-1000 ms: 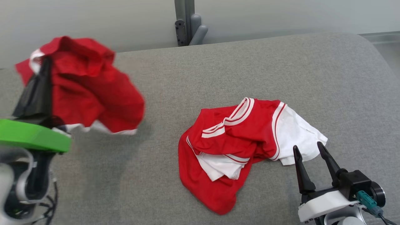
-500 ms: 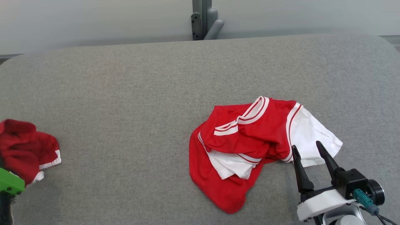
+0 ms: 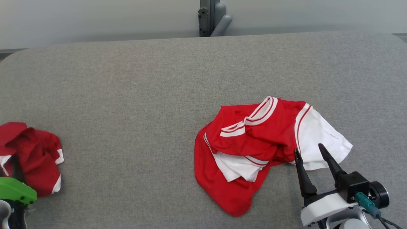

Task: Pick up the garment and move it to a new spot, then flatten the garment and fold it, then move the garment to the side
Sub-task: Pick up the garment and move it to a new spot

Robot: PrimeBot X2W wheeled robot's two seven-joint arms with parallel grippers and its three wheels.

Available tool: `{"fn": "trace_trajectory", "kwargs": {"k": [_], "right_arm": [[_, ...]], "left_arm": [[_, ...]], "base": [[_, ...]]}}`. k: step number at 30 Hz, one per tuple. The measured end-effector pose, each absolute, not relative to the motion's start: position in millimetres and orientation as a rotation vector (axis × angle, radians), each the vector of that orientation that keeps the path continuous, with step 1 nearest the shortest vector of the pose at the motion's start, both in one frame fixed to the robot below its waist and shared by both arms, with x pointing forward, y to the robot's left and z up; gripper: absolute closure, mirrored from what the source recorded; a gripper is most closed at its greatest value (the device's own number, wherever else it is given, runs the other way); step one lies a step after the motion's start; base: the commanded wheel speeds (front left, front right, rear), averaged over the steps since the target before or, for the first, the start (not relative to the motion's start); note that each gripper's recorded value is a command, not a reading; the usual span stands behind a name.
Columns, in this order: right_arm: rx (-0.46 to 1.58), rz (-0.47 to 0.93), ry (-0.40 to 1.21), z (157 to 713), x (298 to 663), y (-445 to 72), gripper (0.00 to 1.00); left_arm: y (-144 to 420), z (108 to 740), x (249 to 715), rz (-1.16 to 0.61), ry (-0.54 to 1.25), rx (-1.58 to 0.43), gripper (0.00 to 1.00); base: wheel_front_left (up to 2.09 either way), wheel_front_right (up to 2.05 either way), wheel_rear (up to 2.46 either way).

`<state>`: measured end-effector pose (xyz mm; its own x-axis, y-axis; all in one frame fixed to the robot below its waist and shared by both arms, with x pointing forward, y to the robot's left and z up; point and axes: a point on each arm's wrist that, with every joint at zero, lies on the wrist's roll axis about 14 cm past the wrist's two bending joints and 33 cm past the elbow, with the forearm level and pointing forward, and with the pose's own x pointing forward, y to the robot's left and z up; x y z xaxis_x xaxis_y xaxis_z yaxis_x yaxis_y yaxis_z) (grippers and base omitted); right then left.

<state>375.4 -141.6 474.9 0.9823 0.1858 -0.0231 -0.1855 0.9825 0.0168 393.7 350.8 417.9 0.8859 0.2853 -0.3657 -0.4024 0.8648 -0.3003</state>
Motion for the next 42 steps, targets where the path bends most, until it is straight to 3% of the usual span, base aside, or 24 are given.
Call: {"fn": "trace_trajectory", "kwargs": {"k": [7,11,14,19,31,36,42], "right_arm": [[0.014,0.186,-0.002,484.2,369.2,-141.6,0.0],[0.006,0.175,-0.044,497.9,365.1,-145.5,0.0],[-0.002,0.168,-0.092,513.5,365.6,-148.1,0.0],[-0.017,0.137,-0.164,536.4,367.6,-158.4,0.0],[-0.057,0.076,-0.175,541.3,355.2,-181.4,0.0],[-0.075,0.021,-0.104,519.5,344.4,-204.3,0.0],[-0.07,0.021,-0.059,505.4,342.2,-205.7,0.0]], "left_arm": [[361.6,458.6,405.8,0.332,0.203,-0.26,0.0],[336.1,498.3,411.6,0.235,0.072,-0.227,0.0],[306.5,528.0,405.8,0.162,-0.034,-0.207,0.0],[232.2,529.7,379.0,0.021,-0.066,-0.208,0.0],[115.1,502.0,339.5,-0.215,-0.007,-0.234,0.0],[103.3,484.8,332.7,-0.259,0.036,-0.209,0.0],[140.7,488.0,342.9,-0.123,0.005,-0.19,0.0]], "base": [[0.0,0.0,0.0],[0.0,0.0,0.0],[0.0,0.0,0.0],[0.0,0.0,0.0],[0.0,0.0,0.0],[0.0,0.0,0.0],[0.0,0.0,0.0]]}}
